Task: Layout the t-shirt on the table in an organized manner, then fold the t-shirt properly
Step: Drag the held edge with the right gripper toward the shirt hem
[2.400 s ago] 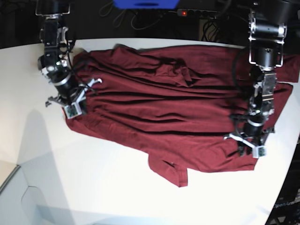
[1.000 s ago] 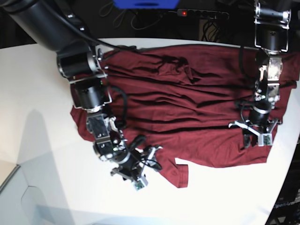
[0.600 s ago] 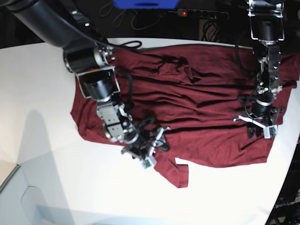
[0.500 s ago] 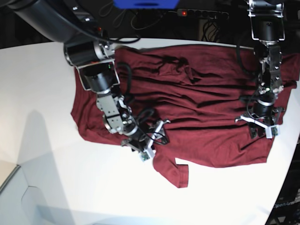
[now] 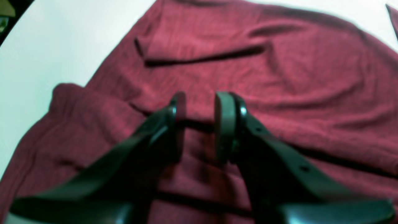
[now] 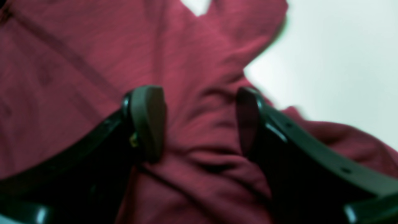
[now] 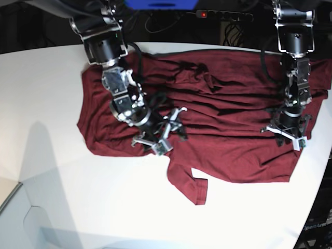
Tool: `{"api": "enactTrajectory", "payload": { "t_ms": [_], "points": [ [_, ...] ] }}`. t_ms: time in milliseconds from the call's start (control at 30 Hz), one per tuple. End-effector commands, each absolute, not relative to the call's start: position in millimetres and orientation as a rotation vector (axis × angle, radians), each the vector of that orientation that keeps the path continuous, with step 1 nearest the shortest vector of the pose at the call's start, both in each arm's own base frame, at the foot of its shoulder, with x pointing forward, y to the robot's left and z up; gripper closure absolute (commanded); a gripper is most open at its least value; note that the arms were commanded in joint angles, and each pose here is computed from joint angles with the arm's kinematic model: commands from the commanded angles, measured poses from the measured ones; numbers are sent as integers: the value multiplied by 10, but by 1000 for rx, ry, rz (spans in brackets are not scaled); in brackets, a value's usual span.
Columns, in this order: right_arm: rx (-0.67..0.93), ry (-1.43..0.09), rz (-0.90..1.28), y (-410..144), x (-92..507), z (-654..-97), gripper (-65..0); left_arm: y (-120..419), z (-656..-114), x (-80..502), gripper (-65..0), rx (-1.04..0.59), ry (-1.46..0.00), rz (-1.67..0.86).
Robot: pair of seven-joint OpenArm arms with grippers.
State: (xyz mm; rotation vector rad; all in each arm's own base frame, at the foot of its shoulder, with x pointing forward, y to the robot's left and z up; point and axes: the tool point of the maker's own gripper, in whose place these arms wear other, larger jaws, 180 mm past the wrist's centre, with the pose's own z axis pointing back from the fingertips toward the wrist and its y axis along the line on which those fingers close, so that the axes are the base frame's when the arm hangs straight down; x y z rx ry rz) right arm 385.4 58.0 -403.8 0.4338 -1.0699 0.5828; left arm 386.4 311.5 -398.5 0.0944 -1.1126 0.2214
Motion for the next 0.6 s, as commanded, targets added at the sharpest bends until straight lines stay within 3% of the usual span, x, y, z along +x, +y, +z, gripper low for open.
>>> {"api": "enactTrajectory", "payload": {
  "t_ms": [0, 267, 567],
  "points": [
    [470, -1167, 615, 712, 3938, -3716, -365, 3186, -3748, 4002, -161, 107, -1184, 215],
    [455, -1284, 707, 803, 4071, -3251, -365, 3240, -3937, 3915, -161, 115, -1131, 232],
    [417, -1149, 655, 743, 4792, -3398, -365, 3260, -4220, 3668, -160, 122, -1054, 235]
  ]
}}
